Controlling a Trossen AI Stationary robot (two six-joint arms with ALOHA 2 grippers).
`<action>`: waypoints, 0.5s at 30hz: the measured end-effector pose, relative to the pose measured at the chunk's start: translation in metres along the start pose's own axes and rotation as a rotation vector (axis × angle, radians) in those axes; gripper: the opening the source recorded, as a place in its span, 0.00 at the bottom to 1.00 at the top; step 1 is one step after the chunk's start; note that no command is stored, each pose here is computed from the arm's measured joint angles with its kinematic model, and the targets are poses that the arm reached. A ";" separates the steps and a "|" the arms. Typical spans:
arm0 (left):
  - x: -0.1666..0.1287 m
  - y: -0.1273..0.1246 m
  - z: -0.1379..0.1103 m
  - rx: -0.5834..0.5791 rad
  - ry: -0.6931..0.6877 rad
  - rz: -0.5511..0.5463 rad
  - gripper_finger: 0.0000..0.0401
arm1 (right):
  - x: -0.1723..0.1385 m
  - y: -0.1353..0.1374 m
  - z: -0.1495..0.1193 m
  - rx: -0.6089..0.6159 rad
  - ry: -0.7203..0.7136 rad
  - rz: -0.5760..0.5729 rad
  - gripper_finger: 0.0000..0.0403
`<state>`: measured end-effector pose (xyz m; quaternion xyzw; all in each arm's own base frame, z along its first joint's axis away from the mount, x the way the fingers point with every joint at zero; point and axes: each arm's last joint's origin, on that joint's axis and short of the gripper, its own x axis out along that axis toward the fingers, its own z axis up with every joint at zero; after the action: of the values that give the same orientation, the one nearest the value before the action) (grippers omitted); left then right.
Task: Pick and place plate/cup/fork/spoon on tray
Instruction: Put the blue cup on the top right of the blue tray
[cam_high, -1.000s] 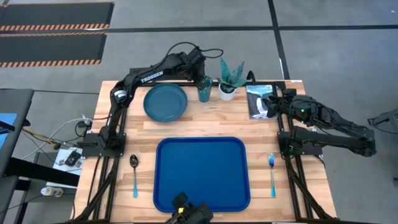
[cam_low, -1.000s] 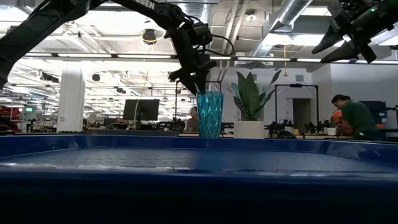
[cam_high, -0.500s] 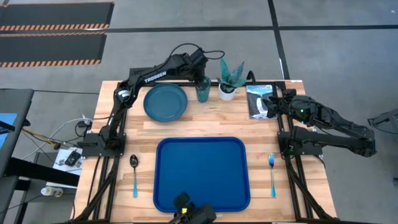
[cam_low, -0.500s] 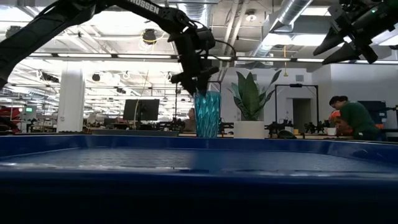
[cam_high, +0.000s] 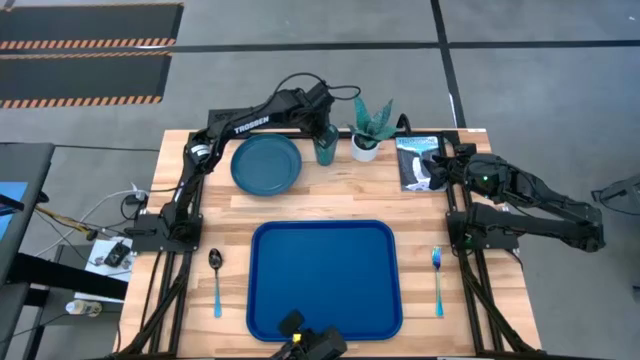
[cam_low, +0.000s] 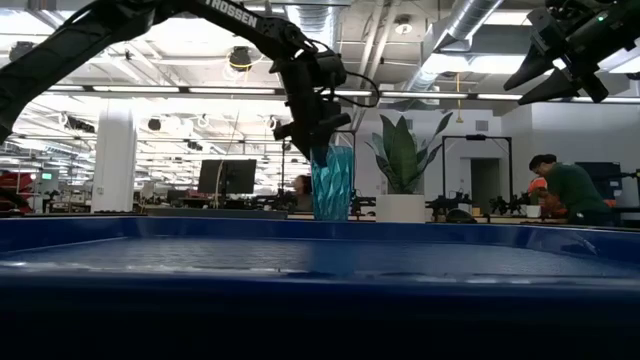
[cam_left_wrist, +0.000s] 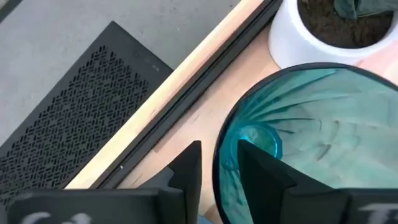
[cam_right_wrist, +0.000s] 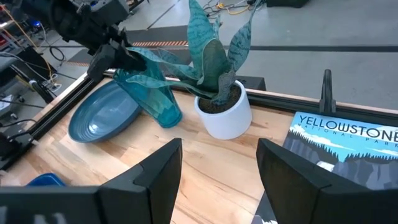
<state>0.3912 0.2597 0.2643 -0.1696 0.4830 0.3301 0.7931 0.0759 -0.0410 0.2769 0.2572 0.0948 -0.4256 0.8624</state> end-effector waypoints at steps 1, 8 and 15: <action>-0.001 0.000 0.001 -0.001 -0.002 0.000 0.19 | 0.000 0.000 0.000 0.000 0.000 0.000 0.58; -0.005 -0.003 0.002 0.018 -0.013 -0.012 0.02 | 0.000 0.000 0.000 0.002 0.000 0.000 0.58; -0.013 -0.003 0.002 0.031 0.003 0.017 0.01 | 0.000 0.000 0.000 0.001 0.002 -0.002 0.58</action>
<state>0.3911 0.2542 0.2764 -0.1538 0.4907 0.3293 0.7919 0.0758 -0.0409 0.2767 0.2578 0.0957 -0.4261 0.8619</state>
